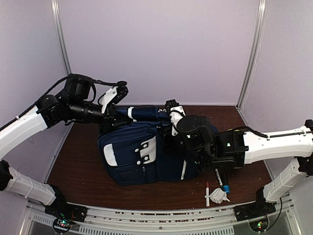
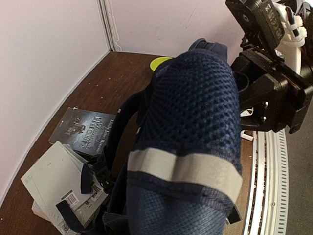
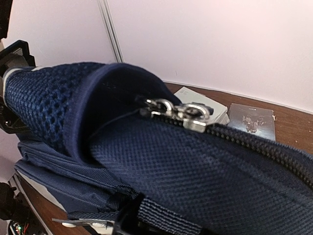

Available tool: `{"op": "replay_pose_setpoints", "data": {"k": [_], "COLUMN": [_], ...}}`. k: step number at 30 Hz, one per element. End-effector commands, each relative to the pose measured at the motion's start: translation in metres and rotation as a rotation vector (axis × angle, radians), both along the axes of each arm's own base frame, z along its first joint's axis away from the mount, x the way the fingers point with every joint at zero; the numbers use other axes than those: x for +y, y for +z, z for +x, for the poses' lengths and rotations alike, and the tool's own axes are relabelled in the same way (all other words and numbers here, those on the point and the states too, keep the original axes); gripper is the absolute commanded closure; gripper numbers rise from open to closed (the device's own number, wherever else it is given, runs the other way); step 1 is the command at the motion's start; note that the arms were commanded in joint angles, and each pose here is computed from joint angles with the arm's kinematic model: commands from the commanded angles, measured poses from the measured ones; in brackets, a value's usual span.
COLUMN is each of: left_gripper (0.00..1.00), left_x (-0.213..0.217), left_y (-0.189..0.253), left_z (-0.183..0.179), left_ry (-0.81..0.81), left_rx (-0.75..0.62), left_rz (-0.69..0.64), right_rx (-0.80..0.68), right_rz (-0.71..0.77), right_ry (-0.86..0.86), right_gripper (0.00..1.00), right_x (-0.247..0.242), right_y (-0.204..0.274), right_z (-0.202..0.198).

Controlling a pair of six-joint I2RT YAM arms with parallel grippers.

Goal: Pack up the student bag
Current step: Grab the second largest pocket of the student bag.

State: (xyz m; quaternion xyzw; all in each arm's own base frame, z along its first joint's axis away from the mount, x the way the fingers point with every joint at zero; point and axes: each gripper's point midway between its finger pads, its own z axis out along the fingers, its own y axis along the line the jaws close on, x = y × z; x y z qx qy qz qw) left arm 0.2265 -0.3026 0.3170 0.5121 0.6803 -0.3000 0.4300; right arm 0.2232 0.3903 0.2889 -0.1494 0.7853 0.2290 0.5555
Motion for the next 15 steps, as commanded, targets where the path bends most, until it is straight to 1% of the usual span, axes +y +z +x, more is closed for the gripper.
{"op": "replay_pose_setpoints", "data": {"k": [1,5,8,15], "left_gripper": [1.00,1.00,1.00,1.00], "left_x": [-0.007,-0.009,-0.010,-0.017], "left_y": [0.052,0.053,0.053,0.053], "left_z": [-0.004,-0.003,-0.002,0.000], "left_ry": [-0.040,-0.038,-0.037,-0.044], "left_rx": [-0.118,-0.118,-0.111,-0.096], "left_rz": [-0.155,-0.155,-0.157,-0.175], "right_rx": [-0.005,-0.012,-0.009,0.049], "right_rz": [-0.177,-0.224,-0.221,-0.149], "right_ry": [-0.112,-0.105,-0.091,0.008], "right_gripper": [0.78,0.75,0.74,0.80], "right_x": [-0.019,-0.012,-0.004,0.017], "right_y": [-0.033,-0.036,-0.031,-0.042], "right_z": [0.019,0.017,0.013,0.000]}}
